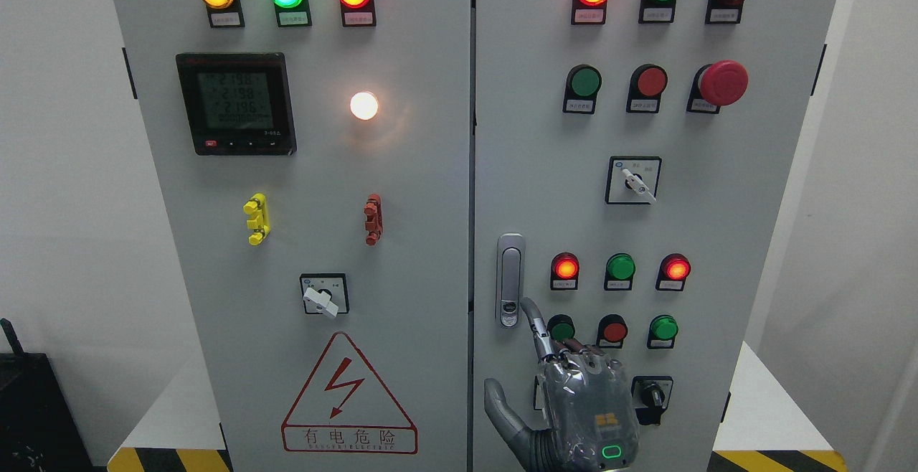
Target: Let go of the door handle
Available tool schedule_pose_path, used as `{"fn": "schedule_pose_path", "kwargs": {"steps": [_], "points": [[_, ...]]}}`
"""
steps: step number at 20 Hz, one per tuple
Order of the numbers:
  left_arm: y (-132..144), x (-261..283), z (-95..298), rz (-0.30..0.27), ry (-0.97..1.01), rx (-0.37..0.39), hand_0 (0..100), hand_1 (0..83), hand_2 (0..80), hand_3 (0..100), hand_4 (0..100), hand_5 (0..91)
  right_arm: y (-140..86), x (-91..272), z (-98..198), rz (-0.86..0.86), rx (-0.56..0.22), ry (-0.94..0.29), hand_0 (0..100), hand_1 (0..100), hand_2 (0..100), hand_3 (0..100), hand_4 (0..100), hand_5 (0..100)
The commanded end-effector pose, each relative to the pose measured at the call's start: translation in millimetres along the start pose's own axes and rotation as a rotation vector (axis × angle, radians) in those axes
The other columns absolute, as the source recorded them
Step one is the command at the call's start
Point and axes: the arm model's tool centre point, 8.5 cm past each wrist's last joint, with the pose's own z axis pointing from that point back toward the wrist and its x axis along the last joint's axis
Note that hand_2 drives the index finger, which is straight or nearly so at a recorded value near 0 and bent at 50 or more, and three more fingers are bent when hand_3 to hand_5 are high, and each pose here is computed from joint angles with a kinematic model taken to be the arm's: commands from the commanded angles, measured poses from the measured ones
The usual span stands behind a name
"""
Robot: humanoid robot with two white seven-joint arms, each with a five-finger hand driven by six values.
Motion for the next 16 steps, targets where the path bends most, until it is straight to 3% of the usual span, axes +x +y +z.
{"fn": "schedule_pose_path", "kwargs": {"steps": [1,16], "points": [[0.0,0.0,0.0,0.0,0.001,0.0,0,0.0,4.6,11,0,0.0,15.9,12.3,0.8,0.014,0.049,-0.03,37,24,0,79,76,70],[0.0,0.0,0.0,0.0,0.001,0.0,0,0.0,4.7,11,0,0.0,21.5,4.2,-7.5,0.032,0.06,0.008,38,24,0,79,76,70]]}}
